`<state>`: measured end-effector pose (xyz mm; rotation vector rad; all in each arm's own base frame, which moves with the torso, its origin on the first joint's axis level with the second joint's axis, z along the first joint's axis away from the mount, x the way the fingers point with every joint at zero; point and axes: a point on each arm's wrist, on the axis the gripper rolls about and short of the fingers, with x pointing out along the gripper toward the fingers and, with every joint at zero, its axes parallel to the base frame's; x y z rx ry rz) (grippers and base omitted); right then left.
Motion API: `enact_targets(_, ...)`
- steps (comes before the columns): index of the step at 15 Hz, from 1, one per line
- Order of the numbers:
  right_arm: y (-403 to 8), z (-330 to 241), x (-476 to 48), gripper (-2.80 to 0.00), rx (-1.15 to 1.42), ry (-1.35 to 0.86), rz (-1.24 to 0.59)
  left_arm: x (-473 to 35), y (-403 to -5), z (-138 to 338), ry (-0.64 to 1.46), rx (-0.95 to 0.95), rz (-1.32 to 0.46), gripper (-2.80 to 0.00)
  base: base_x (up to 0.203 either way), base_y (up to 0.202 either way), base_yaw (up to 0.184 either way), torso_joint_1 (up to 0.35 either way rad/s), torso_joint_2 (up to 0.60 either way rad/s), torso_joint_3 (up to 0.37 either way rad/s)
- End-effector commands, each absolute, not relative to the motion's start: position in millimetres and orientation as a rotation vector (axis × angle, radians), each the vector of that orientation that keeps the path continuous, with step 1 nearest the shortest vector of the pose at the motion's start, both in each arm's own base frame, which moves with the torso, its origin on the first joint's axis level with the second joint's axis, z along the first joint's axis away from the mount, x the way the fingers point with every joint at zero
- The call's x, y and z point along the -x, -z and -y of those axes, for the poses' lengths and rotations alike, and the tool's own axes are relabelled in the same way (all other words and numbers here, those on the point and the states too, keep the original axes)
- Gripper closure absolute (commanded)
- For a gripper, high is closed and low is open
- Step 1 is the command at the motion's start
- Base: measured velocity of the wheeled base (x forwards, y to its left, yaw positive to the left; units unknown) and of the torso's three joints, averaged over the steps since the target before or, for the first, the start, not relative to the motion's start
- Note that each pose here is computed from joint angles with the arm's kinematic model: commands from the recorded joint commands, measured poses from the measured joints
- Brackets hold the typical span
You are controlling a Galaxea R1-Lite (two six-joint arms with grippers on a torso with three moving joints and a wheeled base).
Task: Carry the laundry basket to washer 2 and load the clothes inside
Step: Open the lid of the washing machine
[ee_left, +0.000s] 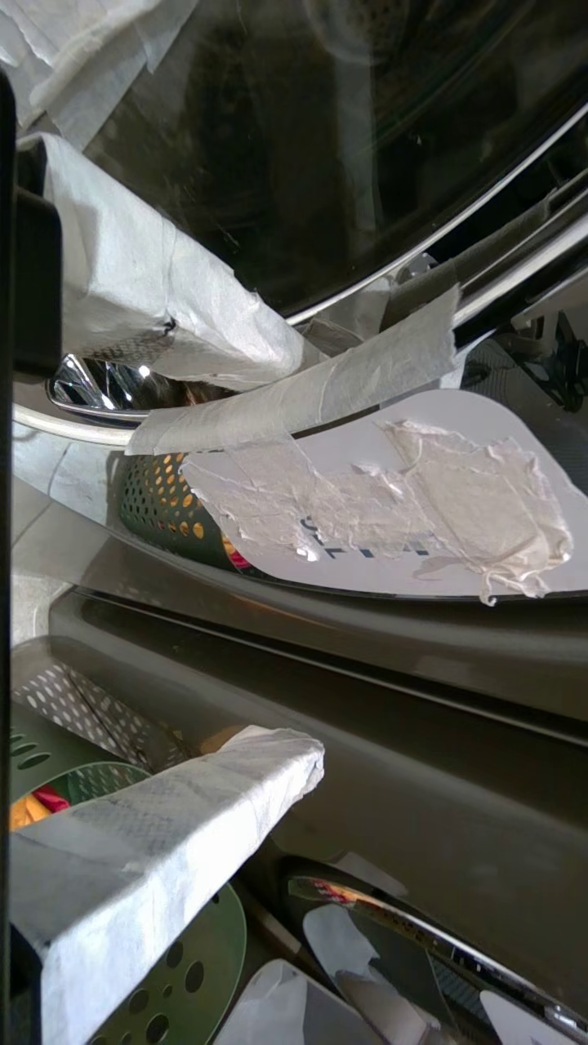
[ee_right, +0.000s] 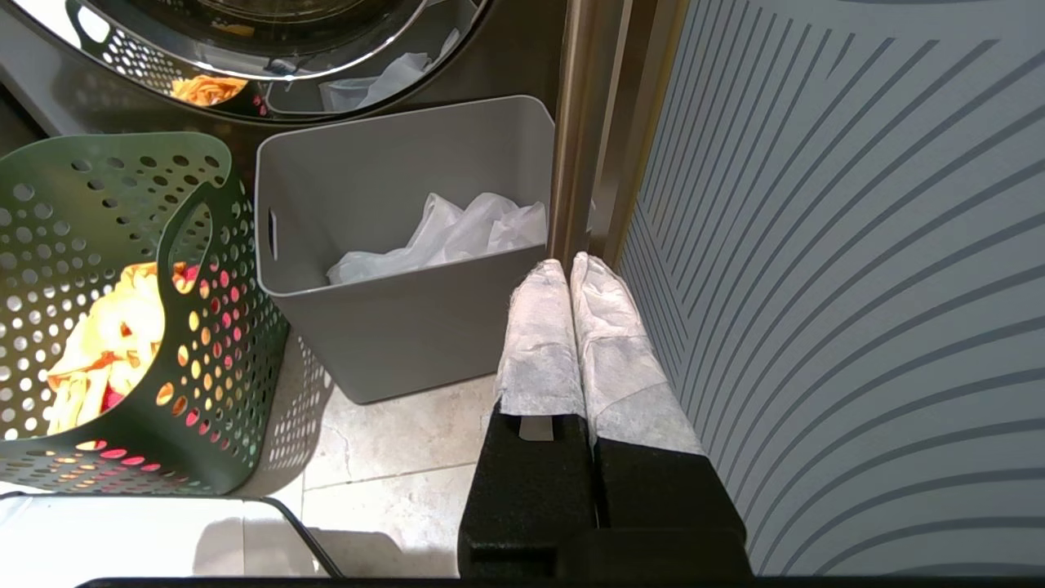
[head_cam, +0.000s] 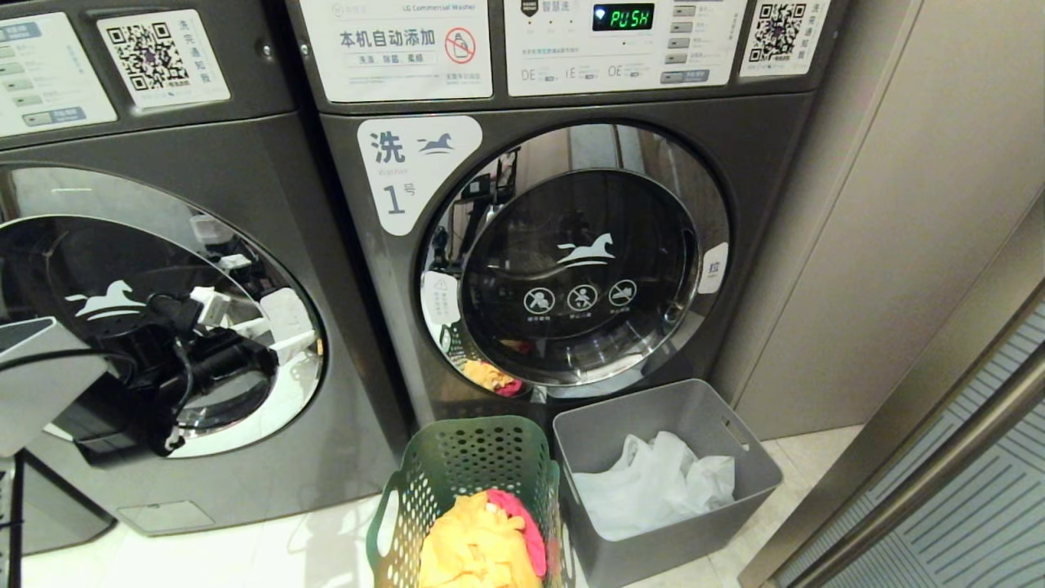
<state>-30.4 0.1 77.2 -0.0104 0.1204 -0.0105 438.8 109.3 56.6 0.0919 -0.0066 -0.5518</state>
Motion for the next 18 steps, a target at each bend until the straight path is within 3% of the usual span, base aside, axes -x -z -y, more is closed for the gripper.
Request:
enact_targets(1, -77, 0, 30, 0.00, 0.011, 0.011, -0.122, -441, -55, -109, 0.591, -0.094, 0.016, -2.80, 0.000, 0.000, 0.000, 0.000, 0.00, 0.000)
enact_targets(18, -77, 0, 30, 0.00, 0.011, 0.011, -0.123, -432, -52, -97, 0.820, -0.053, 0.012, -2.80, 0.000, 0.000, 0.000, 0.000, 0.00, 0.000)
